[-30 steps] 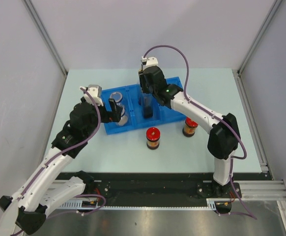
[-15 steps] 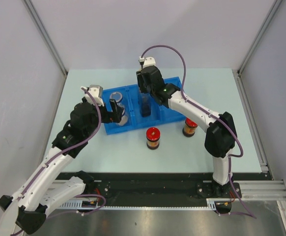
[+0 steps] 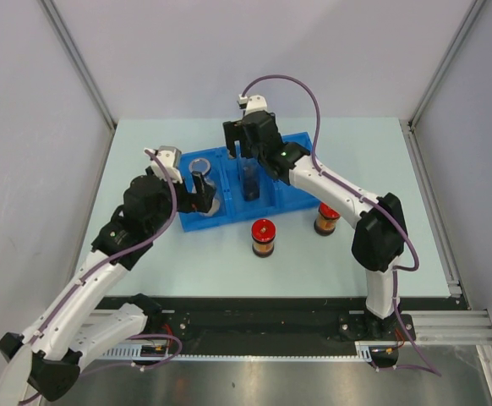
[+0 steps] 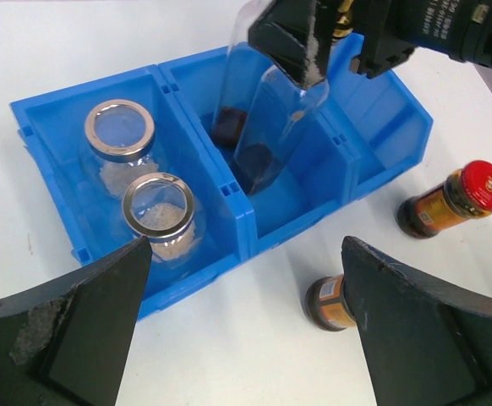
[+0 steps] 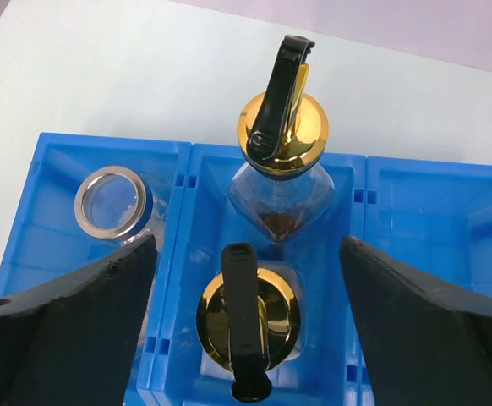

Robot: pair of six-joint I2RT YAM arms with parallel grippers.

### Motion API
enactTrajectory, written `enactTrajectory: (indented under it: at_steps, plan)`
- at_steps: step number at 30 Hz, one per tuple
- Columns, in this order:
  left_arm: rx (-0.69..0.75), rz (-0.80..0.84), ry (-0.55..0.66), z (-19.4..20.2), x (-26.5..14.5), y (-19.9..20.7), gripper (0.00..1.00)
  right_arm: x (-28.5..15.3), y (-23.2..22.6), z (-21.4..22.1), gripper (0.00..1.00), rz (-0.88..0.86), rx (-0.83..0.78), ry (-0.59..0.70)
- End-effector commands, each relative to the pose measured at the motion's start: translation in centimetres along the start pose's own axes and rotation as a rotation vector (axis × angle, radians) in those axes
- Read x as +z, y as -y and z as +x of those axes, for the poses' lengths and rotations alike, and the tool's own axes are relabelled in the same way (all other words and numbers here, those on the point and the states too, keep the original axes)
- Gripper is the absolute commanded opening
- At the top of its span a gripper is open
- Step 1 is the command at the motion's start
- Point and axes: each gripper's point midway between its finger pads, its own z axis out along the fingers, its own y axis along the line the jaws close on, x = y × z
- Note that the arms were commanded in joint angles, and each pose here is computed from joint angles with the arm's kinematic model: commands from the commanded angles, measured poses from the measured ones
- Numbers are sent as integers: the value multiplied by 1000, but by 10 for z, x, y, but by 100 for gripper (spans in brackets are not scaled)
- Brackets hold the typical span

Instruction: Organize the condiment bottles

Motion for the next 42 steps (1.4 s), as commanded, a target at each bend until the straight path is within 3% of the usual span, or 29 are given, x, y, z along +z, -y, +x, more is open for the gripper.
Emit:
enactTrajectory:
  at_steps: [1,10,17,22,32,42]
  plan:
    - [30,105,13,-7,1,20,100,-19,0,-38,99,14,19,81]
    - [33,176,-8,5,5,40,100,-63,19,-44,100,50,31,111]
    - [34,190,-46,17,16,53,100,-114,41,-16,100,98,-5,110]
    - [30,193,-54,19,22,57,100,-143,85,23,100,243,17,20]
    - [1,201,-93,31,29,62,100,-177,189,108,100,501,258,-191]
    - [-2,205,-102,33,30,63,100,-171,205,155,100,498,340,-316]
